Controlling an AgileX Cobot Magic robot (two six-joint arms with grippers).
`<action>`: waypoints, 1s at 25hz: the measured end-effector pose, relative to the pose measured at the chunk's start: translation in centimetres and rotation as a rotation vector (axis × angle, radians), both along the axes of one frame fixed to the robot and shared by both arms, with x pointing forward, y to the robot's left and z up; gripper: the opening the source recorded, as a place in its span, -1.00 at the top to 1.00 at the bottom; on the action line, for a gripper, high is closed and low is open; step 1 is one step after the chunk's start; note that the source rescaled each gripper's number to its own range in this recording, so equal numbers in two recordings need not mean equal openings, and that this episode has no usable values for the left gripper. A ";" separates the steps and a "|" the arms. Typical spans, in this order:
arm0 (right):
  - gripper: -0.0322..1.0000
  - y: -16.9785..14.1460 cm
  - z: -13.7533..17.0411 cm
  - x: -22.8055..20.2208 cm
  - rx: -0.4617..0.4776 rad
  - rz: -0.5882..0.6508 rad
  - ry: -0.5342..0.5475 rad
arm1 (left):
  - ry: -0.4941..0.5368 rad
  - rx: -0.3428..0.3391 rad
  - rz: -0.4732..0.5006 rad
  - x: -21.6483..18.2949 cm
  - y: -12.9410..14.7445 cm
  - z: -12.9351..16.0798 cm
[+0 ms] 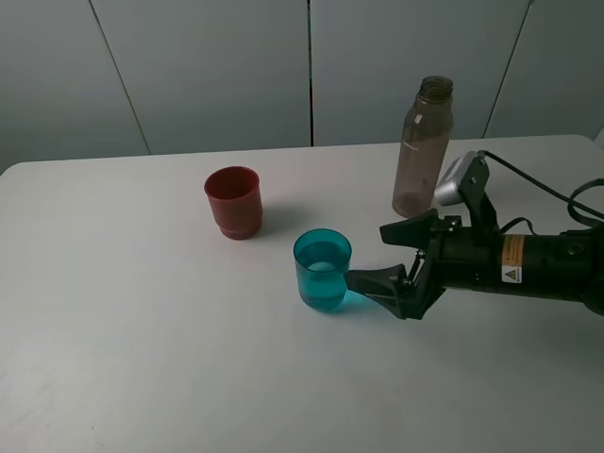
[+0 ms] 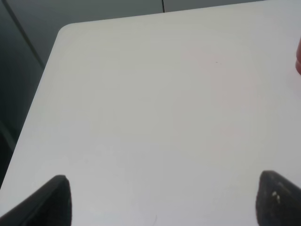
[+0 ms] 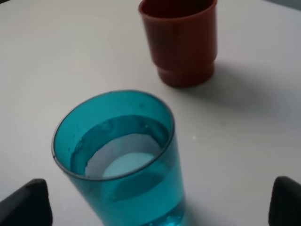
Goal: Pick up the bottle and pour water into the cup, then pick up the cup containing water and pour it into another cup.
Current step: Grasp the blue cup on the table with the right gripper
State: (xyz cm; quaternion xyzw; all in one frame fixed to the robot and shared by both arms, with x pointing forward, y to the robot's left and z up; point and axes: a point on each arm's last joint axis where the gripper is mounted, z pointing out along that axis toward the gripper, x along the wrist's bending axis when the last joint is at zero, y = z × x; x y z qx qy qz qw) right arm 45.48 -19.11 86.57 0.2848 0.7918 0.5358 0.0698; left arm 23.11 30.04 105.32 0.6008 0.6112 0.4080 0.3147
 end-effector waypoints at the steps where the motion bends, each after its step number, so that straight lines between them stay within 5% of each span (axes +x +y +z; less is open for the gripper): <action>1: -0.99 0.0 -0.4 -0.1 0.002 0.008 0.008 | 0.000 0.000 0.000 0.0 0.0 0.0; 25: -1.00 0.8 -4.6 1.5 0.030 0.089 -0.014 | 0.000 -0.003 0.002 0.0 0.0 0.0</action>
